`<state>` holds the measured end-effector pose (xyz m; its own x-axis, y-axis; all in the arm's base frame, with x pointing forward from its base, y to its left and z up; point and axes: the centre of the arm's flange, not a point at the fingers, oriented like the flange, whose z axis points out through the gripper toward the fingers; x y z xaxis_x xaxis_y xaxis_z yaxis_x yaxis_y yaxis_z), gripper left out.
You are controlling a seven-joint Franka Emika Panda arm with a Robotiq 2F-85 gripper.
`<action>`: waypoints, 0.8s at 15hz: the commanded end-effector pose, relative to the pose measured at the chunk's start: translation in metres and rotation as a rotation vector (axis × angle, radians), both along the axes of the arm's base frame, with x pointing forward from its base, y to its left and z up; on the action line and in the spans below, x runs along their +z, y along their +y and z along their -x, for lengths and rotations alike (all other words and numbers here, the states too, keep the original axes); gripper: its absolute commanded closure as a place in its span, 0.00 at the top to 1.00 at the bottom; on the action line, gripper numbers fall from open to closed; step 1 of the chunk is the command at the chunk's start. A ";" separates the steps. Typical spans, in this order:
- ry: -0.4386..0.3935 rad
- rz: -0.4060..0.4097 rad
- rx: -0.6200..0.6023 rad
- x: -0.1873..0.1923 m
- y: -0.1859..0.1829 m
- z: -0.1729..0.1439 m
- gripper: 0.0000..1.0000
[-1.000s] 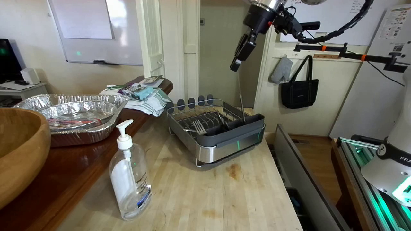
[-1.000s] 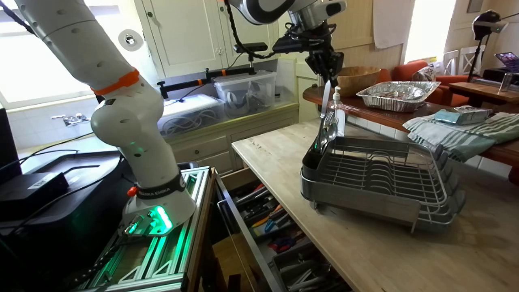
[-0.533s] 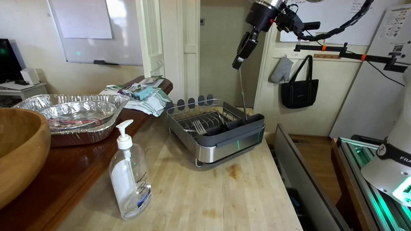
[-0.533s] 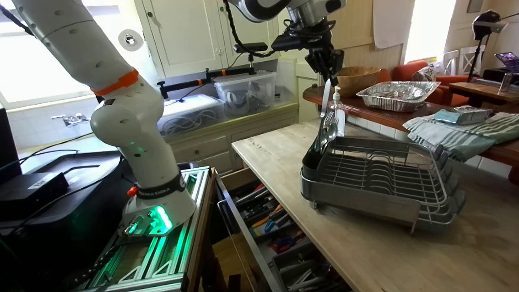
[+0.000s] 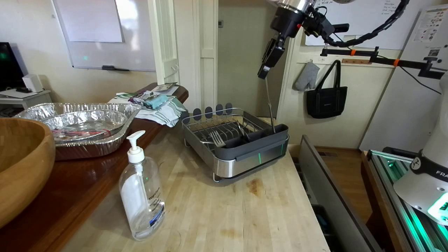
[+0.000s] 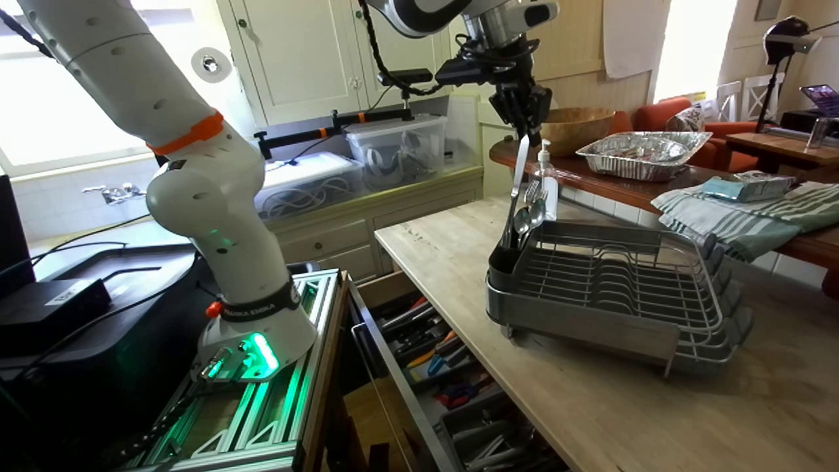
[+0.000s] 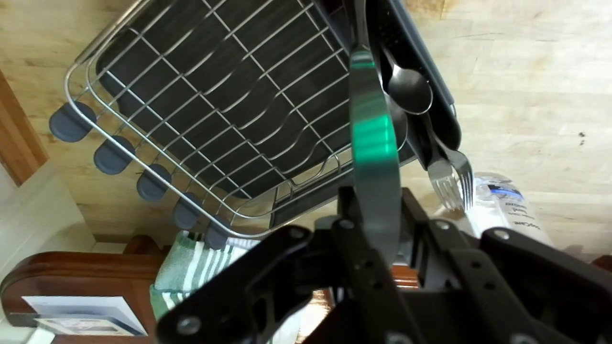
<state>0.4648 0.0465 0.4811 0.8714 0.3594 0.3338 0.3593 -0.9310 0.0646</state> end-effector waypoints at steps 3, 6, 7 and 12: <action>0.004 0.008 -0.011 -0.012 -0.013 0.009 0.06; -0.007 -0.001 -0.011 -0.023 -0.020 0.006 0.06; -0.013 -0.004 -0.010 -0.026 -0.022 0.006 0.06; -0.021 -0.018 -0.012 -0.048 -0.026 0.001 0.06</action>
<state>0.4626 0.0234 0.4498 0.8753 0.3404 0.3434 0.3405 -0.9382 0.0619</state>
